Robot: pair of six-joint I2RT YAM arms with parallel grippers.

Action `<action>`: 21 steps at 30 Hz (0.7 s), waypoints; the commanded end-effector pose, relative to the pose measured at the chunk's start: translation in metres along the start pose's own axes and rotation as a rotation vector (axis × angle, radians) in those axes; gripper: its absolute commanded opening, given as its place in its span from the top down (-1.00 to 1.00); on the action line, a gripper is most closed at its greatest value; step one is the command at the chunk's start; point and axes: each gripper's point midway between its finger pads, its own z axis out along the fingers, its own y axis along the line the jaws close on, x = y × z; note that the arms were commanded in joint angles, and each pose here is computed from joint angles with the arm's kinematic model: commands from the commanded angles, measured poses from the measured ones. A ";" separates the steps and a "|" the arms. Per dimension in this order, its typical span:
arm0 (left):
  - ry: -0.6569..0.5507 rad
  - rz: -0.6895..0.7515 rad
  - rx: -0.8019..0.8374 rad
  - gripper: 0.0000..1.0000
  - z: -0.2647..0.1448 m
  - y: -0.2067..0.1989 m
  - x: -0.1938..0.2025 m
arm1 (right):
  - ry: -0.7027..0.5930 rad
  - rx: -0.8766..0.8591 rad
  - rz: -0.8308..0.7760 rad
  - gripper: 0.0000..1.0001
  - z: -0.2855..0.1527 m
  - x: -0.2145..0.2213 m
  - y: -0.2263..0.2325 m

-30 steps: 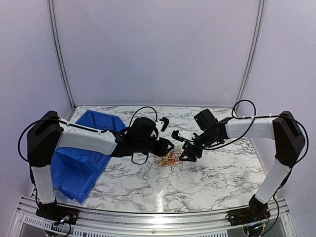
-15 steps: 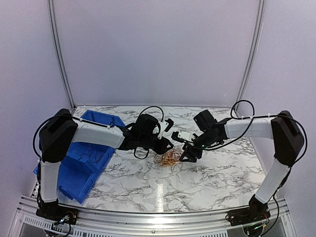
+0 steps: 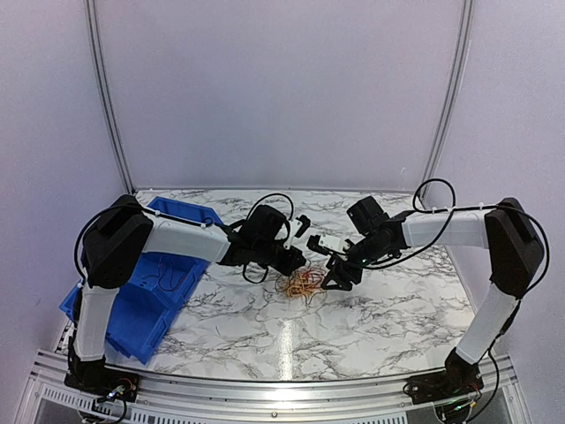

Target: Untangle the cables

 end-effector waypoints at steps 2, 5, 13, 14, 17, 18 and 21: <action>-0.002 -0.032 -0.036 0.91 -0.004 0.011 -0.006 | -0.020 0.001 -0.013 -0.45 -0.006 -0.006 -0.001; -0.030 -0.026 -0.035 0.93 -0.017 0.008 -0.014 | -0.019 0.002 -0.012 -0.45 -0.006 -0.005 -0.002; -0.067 -0.035 -0.077 0.33 -0.037 0.011 -0.024 | -0.008 -0.004 -0.013 -0.46 -0.003 -0.002 -0.001; -0.058 -0.038 -0.084 0.23 -0.033 0.013 -0.021 | -0.007 -0.005 -0.013 -0.46 -0.003 -0.002 -0.001; -0.033 -0.046 -0.073 0.17 -0.022 0.014 -0.015 | -0.003 -0.006 -0.012 -0.46 -0.002 -0.001 -0.001; -0.029 -0.048 -0.058 0.19 -0.018 0.012 -0.015 | -0.001 -0.006 -0.012 -0.46 -0.002 0.000 -0.001; -0.013 -0.053 -0.047 0.25 -0.010 0.012 -0.010 | -0.001 -0.005 -0.013 -0.45 -0.002 0.000 -0.001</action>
